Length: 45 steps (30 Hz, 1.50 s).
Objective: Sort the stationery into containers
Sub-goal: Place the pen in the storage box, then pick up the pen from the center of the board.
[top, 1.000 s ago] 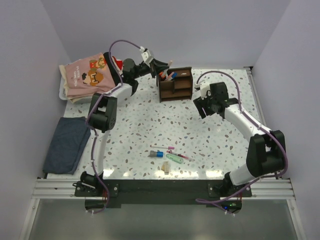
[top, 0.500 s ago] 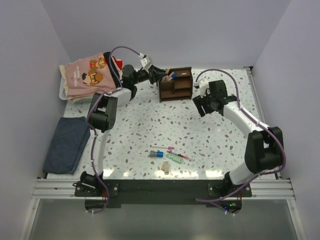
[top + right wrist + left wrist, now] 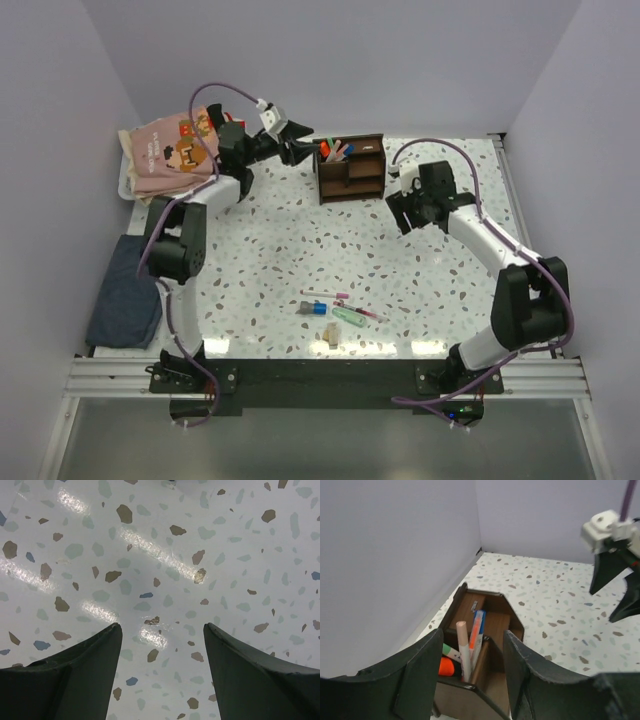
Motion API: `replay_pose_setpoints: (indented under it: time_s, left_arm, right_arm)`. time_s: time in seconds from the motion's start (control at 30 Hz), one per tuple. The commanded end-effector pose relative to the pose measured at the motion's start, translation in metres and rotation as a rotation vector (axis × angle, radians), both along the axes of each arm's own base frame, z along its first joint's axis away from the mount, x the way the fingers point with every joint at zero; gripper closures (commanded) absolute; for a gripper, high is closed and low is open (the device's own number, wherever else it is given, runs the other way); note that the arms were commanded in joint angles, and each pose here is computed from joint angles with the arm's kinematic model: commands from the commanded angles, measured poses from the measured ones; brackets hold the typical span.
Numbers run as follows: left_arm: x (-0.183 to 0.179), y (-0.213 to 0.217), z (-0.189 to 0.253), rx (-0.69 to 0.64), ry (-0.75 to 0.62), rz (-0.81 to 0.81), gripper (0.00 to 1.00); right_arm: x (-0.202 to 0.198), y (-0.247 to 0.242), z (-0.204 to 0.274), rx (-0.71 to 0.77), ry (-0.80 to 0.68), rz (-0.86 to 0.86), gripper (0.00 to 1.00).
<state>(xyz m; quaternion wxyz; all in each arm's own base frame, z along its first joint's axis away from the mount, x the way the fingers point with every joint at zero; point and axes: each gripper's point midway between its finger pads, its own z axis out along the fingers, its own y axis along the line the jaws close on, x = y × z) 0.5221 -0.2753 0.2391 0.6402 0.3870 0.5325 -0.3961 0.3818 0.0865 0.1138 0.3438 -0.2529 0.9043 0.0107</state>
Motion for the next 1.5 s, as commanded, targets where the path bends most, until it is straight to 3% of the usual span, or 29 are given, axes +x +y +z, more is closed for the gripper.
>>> replay_pose_setpoints:
  time_s: [0.0, 0.03, 0.07, 0.13, 0.17, 0.2, 0.3, 0.53, 0.7, 1.47]
  left_arm:
    - [-0.055, 0.011, 0.057, 0.083, -0.156, -0.032, 0.44]
    - [-0.076, 0.011, 0.064, 0.114, -0.171, -0.069, 0.43]
    - [-0.093, 0.013, 0.022, 0.189, -0.015, -0.097, 0.43]
    - [-0.126, 0.009, 0.004, 0.348, -0.121, -0.141, 0.43]
    - [-0.159, 0.015, -0.041, 0.458, 0.037, -0.199, 0.43]
    - [-0.180, 0.005, -0.056, 0.549, -0.041, -0.268, 0.43]
    - [-0.231, 0.007, -0.101, 0.748, 0.037, -0.338, 0.48]
    - [-0.261, 0.006, -0.157, 0.923, 0.173, -0.342, 0.62]
    - [-0.271, -0.005, -0.180, 0.978, 0.247, -0.365, 0.65]
    - [-0.294, -0.041, -0.217, 1.018, 0.305, -0.373, 0.65]
  right_arm:
    - [-0.004, 0.003, 0.024, 0.045, -0.079, 0.011, 0.29]
    - [-0.007, 0.004, 0.023, 0.044, -0.078, 0.029, 0.29]
    - [-0.013, 0.006, 0.022, 0.053, -0.075, 0.048, 0.29]
    - [-0.021, 0.007, 0.020, 0.055, -0.067, 0.076, 0.29]
    - [-0.027, 0.006, 0.015, 0.054, -0.055, 0.081, 0.29]
    - [-0.031, 0.005, 0.018, 0.055, -0.066, 0.080, 0.29]
    - [-0.041, 0.001, 0.015, 0.049, -0.064, 0.071, 0.29]
    - [-0.057, -0.001, 0.008, 0.055, -0.051, 0.073, 0.30]
    - [-0.061, -0.001, 0.006, 0.054, -0.054, 0.083, 0.30]
    - [-0.074, -0.005, -0.003, 0.062, -0.056, 0.059, 0.30]
